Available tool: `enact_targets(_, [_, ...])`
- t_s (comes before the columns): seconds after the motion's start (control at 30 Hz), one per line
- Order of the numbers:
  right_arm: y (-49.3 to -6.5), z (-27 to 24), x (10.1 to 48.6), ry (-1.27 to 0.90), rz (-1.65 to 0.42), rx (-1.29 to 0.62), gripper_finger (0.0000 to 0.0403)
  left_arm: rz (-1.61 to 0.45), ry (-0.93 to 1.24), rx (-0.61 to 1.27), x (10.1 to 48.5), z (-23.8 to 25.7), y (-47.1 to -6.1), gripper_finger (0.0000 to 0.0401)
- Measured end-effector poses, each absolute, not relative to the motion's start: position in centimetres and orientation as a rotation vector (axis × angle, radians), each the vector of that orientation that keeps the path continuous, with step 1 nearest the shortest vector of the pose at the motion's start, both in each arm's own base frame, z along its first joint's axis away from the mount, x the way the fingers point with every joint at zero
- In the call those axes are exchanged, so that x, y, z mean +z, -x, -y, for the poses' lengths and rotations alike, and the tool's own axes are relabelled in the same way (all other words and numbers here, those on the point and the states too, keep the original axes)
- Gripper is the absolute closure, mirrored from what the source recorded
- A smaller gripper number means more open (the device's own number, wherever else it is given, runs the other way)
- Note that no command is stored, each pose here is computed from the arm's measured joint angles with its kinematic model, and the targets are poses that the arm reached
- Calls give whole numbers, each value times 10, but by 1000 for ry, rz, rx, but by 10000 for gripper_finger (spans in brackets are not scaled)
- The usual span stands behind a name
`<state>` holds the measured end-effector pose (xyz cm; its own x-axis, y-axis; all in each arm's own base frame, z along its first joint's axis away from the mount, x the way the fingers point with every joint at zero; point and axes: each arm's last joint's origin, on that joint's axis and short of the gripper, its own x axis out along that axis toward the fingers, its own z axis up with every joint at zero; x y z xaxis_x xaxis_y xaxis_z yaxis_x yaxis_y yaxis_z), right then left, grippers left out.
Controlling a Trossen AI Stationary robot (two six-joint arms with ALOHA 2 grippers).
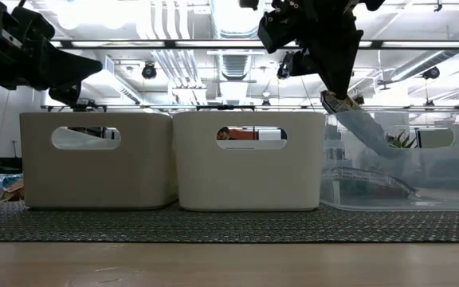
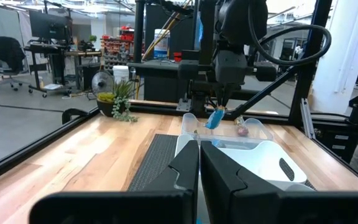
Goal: Pick and place Granola Bars by type
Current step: Put the right yellow granola bar into the transparent bin, then put the bottom red granola bar into the gray bin
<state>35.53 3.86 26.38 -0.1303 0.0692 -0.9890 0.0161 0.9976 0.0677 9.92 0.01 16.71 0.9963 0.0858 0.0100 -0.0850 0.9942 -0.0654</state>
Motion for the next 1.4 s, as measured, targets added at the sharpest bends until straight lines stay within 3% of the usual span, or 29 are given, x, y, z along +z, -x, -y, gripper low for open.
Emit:
enact_targets(0.23, [-351, -38, 260, -85, -1745, 19, 389, 13, 65, 85, 167, 0, -99, 401])
enact_targets(0.77, [-349, -36, 256, -84, -1766, 21, 326, 13, 65, 85, 167, 0, -99, 401])
enact_targets(0.97, [-349, -36, 257, -83, -1762, 21, 340, 13, 65, 86, 167, 0, -99, 401])
enact_targets(1.2, [-344, -36, 267, -72, -1728, 38, 387, 13, 65, 86, 167, 0, -99, 401])
enact_targets(1.4, [-335, -35, 281, -72, -1707, 41, 394, 13, 65, 86, 167, 0, -99, 401])
